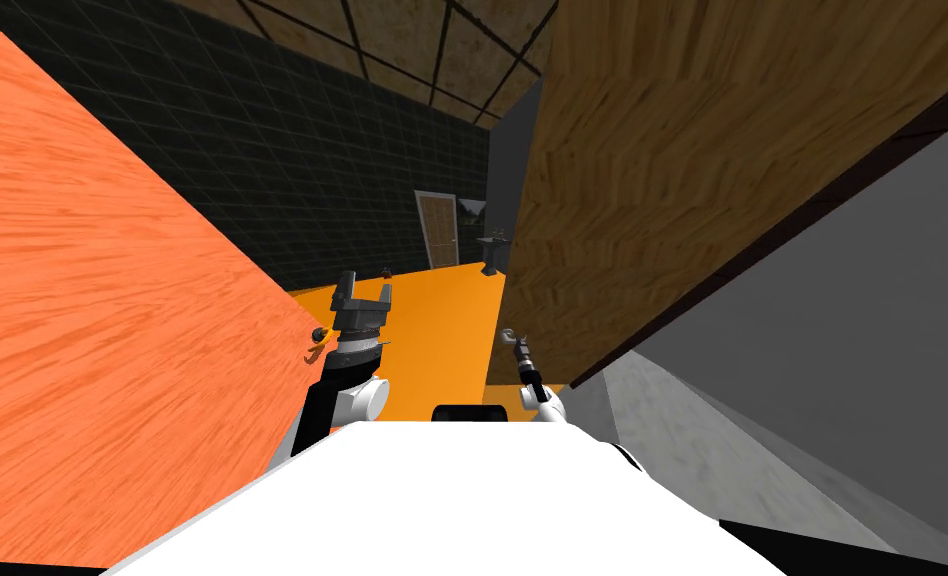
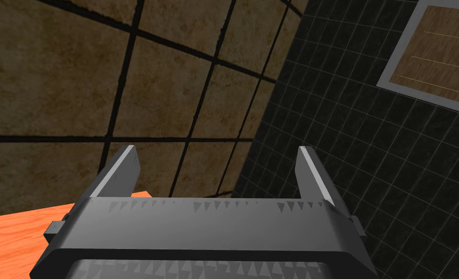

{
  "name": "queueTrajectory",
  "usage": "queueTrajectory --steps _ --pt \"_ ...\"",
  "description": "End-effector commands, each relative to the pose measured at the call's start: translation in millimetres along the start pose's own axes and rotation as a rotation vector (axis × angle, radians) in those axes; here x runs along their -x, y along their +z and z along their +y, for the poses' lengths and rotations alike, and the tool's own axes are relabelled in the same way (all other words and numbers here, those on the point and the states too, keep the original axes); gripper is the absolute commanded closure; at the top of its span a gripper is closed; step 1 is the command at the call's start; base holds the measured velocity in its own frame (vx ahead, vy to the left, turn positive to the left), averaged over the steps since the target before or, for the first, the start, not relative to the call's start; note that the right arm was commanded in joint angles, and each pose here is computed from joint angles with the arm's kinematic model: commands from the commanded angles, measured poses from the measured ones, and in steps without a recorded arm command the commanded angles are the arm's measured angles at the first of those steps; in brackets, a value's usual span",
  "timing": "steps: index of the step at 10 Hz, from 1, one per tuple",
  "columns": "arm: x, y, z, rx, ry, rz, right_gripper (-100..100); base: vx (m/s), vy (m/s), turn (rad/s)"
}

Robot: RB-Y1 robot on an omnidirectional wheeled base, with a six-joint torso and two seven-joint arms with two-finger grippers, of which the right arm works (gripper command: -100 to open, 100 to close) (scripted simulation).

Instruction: Push the door open

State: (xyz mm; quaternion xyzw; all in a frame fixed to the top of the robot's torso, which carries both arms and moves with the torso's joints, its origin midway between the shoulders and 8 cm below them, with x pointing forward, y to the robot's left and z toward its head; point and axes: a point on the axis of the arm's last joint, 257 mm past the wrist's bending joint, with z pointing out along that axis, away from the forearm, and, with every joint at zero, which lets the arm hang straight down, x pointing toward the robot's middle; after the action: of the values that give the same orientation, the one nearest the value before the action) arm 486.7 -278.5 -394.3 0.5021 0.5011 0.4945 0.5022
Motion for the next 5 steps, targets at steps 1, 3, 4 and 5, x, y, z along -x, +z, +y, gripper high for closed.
queueTrajectory --steps 1,3,4,5 --pt "4.1 1.8 3.5 0.008 0.003 -0.017 100 0.175 0.107 -0.059" --pt "8.7 1.2 2.8 0.007 0.007 -0.034 100 0.164 0.082 -0.041" --pt "12.8 -0.7 0.4 0.000 0.003 -0.036 100 0.070 0.025 -0.026" --pt "22.4 -0.5 2.4 0.005 0.001 -0.057 100 0.153 0.036 -0.041"
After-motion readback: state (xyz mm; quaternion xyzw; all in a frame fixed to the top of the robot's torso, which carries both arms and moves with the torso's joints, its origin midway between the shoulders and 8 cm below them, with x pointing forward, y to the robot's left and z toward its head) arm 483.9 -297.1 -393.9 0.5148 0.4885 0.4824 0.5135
